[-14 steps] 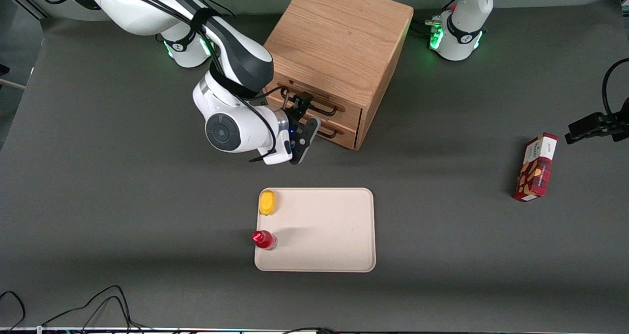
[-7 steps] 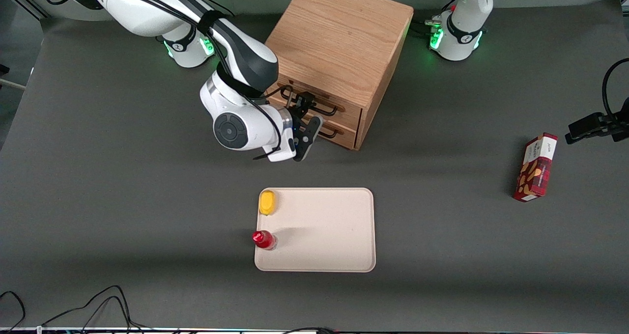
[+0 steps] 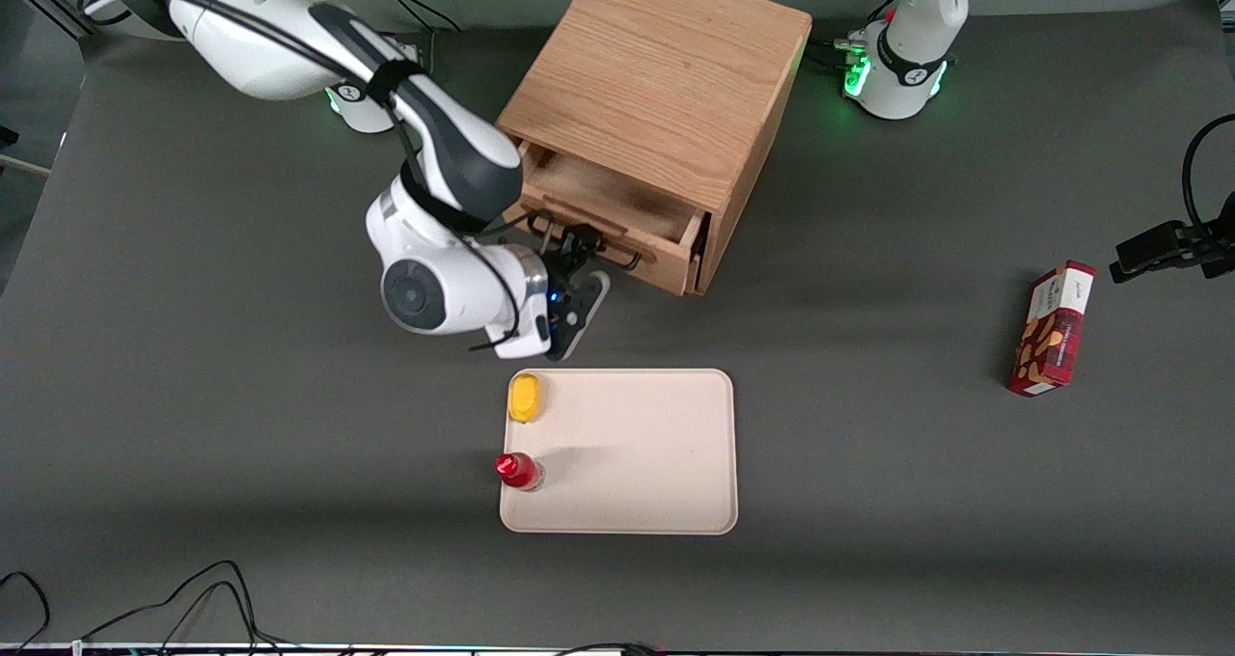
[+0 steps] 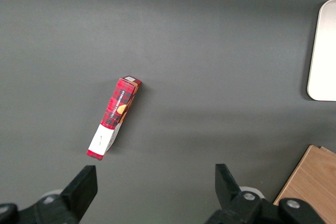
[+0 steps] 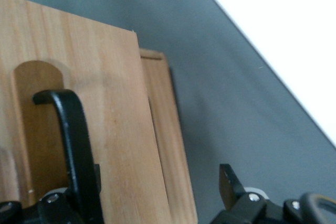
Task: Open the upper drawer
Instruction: 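Pull the upper drawer outward by its handle with the right gripper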
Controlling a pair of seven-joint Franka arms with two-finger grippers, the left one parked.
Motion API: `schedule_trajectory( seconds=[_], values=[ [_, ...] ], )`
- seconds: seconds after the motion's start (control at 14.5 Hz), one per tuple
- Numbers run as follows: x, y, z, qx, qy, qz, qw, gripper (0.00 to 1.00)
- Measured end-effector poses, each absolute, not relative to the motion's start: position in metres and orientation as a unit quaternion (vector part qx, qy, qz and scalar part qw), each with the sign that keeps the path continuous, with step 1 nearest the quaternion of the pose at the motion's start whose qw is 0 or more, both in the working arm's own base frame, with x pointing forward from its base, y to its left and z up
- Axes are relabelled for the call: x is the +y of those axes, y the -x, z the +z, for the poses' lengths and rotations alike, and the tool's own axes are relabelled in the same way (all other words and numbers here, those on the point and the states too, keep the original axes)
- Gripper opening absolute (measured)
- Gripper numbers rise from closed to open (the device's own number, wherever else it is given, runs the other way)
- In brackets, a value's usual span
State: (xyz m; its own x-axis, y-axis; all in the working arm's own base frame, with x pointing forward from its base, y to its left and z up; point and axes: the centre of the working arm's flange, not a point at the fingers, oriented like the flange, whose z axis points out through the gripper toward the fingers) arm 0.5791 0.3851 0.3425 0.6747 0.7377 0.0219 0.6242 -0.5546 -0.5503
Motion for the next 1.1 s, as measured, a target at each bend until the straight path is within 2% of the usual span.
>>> schedule_trajectory(
  seconds=[0.41, 1.1],
  values=[
    [0.352, -0.628, 0.341, -0.378, 0.877, 0.103, 0.278, 1.00],
    [0.327, -0.655, 0.356, -0.385, 0.873, 0.098, 0.281, 1.00]
  ],
)
